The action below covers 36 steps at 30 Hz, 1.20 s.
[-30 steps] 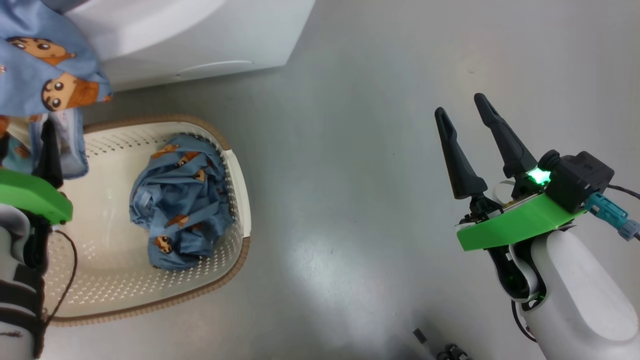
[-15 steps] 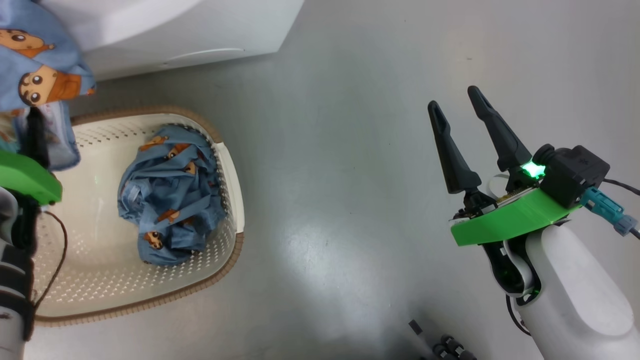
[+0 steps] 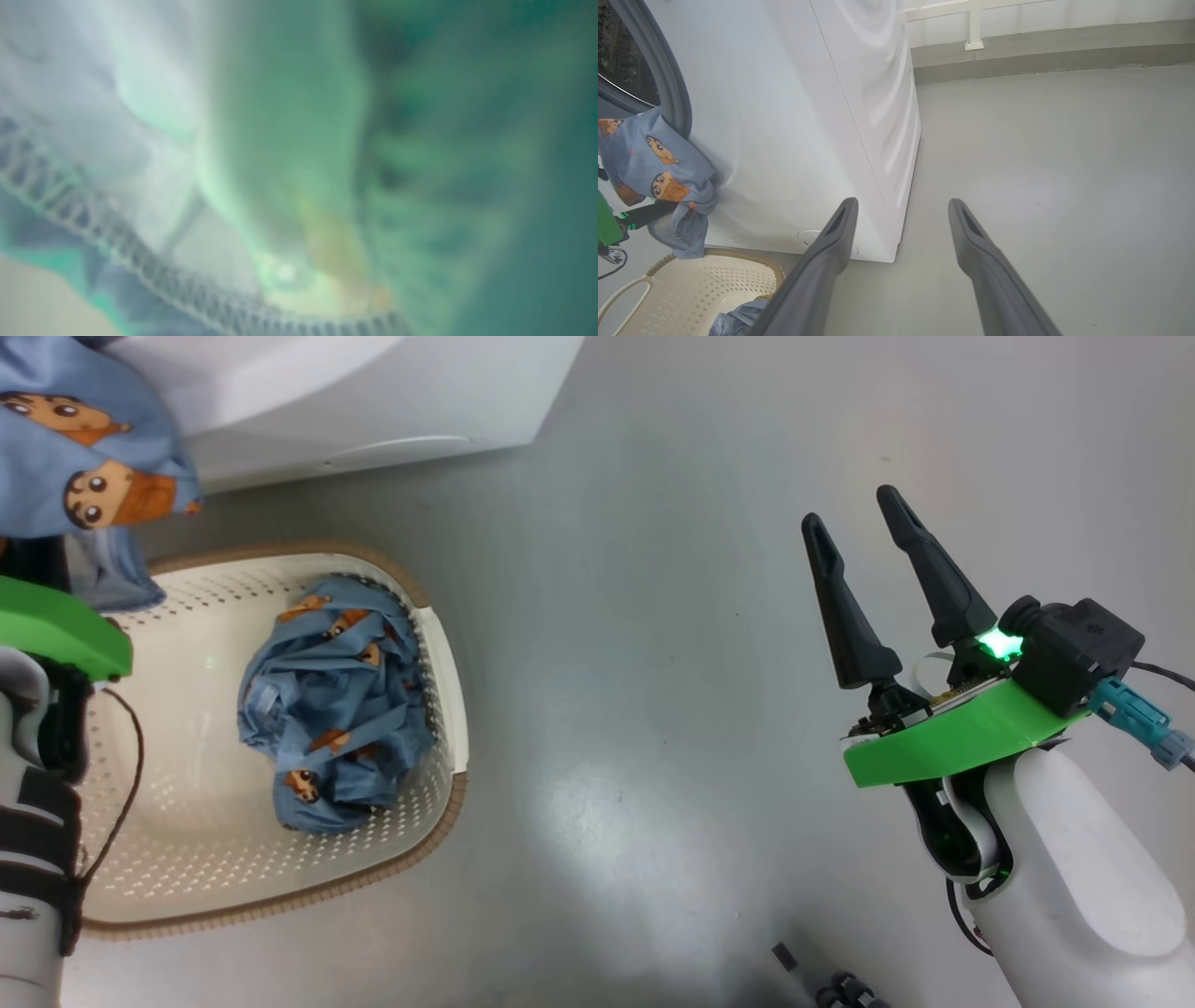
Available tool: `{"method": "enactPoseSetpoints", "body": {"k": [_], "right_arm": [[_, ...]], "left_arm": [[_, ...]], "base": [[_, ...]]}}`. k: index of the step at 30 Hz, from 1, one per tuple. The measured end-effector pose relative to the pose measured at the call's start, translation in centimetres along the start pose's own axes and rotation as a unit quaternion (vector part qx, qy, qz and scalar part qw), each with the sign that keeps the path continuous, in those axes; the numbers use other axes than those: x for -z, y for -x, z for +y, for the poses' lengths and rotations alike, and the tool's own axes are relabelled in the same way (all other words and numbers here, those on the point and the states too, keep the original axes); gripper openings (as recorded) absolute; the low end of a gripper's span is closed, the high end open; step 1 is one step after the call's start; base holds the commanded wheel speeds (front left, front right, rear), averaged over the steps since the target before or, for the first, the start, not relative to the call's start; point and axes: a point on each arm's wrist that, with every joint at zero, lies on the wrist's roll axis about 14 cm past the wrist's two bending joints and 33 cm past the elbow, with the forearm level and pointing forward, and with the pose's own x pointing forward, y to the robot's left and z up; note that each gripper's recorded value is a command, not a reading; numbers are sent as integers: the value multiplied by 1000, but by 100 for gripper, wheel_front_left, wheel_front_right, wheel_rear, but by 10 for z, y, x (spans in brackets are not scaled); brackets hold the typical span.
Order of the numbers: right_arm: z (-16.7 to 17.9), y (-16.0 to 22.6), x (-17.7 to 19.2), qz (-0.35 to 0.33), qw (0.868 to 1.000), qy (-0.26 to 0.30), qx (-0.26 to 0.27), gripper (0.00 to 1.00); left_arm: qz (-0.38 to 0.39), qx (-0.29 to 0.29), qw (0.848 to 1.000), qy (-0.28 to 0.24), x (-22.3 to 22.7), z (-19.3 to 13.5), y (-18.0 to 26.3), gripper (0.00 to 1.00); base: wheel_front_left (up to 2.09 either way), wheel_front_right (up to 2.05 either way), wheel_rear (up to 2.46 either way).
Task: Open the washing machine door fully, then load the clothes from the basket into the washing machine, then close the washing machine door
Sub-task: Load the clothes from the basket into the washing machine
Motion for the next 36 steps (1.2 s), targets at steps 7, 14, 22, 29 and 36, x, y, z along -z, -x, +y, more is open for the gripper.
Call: {"method": "enactPoseSetpoints", "body": {"k": [7, 14, 22, 29, 36], "right_arm": [[7, -2, -8, -10, 1000, -2, -9, 100], [15, -1, -22, -26, 999, -1, -18, 100], [22, 1, -37, -43, 999, -1, -25, 100], [25, 2, -43, -50, 998, -2, -27, 100], [24, 3, -44, -52, 998, -9, -22, 100]], "left_arm": [[-51, 24, 998, 8, -32, -15, 8, 0], [-90, 50, 995, 16, -53, -33, 27, 0], [-144, 75, 987, 18, -90, -47, 47, 0], [-174, 93, 980, 27, -113, -57, 54, 0], [-198, 108, 972, 59, -141, -65, 48, 0]], "base": [[0, 0, 0], [0, 0, 0], [0, 0, 0], [0, 0, 0], [0, 0, 0]]}}
